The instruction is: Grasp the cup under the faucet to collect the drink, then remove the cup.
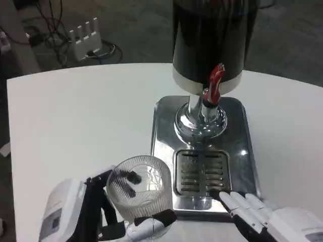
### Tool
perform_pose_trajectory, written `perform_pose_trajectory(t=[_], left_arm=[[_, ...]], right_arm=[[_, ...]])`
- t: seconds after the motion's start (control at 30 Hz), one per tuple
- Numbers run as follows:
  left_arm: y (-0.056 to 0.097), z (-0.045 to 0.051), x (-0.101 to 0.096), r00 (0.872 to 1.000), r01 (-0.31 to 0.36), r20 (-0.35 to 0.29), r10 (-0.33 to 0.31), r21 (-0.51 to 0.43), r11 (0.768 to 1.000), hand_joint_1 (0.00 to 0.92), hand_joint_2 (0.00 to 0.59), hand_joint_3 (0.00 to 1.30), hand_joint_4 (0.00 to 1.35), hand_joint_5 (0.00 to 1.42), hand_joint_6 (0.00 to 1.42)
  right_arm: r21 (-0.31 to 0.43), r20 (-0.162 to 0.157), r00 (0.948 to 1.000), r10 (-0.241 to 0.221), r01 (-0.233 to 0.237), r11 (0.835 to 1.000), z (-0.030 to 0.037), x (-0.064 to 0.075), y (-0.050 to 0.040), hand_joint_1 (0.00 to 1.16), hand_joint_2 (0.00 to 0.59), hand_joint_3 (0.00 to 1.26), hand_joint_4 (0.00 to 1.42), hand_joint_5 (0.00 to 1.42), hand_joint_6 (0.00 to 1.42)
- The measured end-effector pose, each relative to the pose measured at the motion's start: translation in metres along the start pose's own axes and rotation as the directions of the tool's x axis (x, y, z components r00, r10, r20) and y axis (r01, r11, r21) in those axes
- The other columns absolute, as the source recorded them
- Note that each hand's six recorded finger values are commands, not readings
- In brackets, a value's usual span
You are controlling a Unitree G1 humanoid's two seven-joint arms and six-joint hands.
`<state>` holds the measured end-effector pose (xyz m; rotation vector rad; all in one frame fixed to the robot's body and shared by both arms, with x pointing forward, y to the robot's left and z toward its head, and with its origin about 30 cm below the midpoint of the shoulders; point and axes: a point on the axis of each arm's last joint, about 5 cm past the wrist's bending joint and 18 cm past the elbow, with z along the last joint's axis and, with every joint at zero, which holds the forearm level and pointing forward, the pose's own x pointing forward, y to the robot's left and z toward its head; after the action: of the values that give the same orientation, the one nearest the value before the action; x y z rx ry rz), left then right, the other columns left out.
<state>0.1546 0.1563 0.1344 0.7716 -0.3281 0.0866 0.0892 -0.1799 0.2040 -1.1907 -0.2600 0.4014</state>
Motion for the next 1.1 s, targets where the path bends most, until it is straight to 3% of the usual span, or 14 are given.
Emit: perform_pose_trajectory(t=[0.13, 0.27, 0.43, 0.63, 0.87, 1.1], left_arm=[[-0.002, -0.0071, 0.006, 1.000, 0.002, -0.006, -0.002, 0.007, 1.000, 0.637, 0.000, 0.87, 0.97, 1.08, 1.27], [0.002, -0.0163, 0.011, 0.999, -0.043, -0.021, 0.044, 0.034, 0.998, 0.629, 0.004, 0.87, 0.96, 1.08, 1.28], [0.007, -0.0298, 0.031, 0.996, -0.089, -0.022, 0.090, 0.072, 0.993, 0.627, 0.007, 0.86, 0.96, 1.08, 1.28], [0.000, -0.0360, 0.063, 0.995, -0.097, -0.008, 0.098, 0.094, 0.991, 0.632, 0.010, 0.86, 0.96, 1.09, 1.26], [-0.018, -0.0234, 0.098, 0.997, -0.071, 0.013, 0.070, 0.083, 0.994, 0.626, 0.020, 0.86, 0.96, 1.09, 1.26], [-0.034, -0.0084, 0.119, 0.998, -0.036, 0.048, 0.031, 0.105, 0.994, 0.624, 0.021, 0.86, 0.96, 1.09, 1.26]], right_arm=[[0.009, 0.000, 1.0000, 0.006, -0.006, 1.000, 0.0008, 0.000, 0.0015, 0.33, 0.442, 0.01, 0.00, 0.00, 0.00], [0.012, -0.002, 1.0000, 0.008, -0.008, 1.000, 0.0009, -0.001, 0.0021, 0.33, 0.444, 0.01, 0.00, 0.00, 0.00], [0.015, -0.004, 0.9999, 0.010, -0.010, 1.000, 0.0013, 0.000, 0.0030, 0.33, 0.445, 0.01, 0.00, 0.00, 0.00], [0.019, -0.004, 0.9999, 0.016, -0.016, 1.000, 0.0019, 0.001, 0.0042, 0.33, 0.445, 0.00, 0.00, 0.00, 0.00], [0.023, -0.013, 0.9998, 0.018, -0.018, 1.000, 0.0014, 0.002, 0.0038, 0.33, 0.446, 0.00, 0.00, 0.00, 0.00], [0.026, -0.032, 0.9994, 0.016, -0.016, 1.000, -0.0004, 0.001, 0.0031, 0.33, 0.451, 0.00, 0.00, 0.00, 0.00]])
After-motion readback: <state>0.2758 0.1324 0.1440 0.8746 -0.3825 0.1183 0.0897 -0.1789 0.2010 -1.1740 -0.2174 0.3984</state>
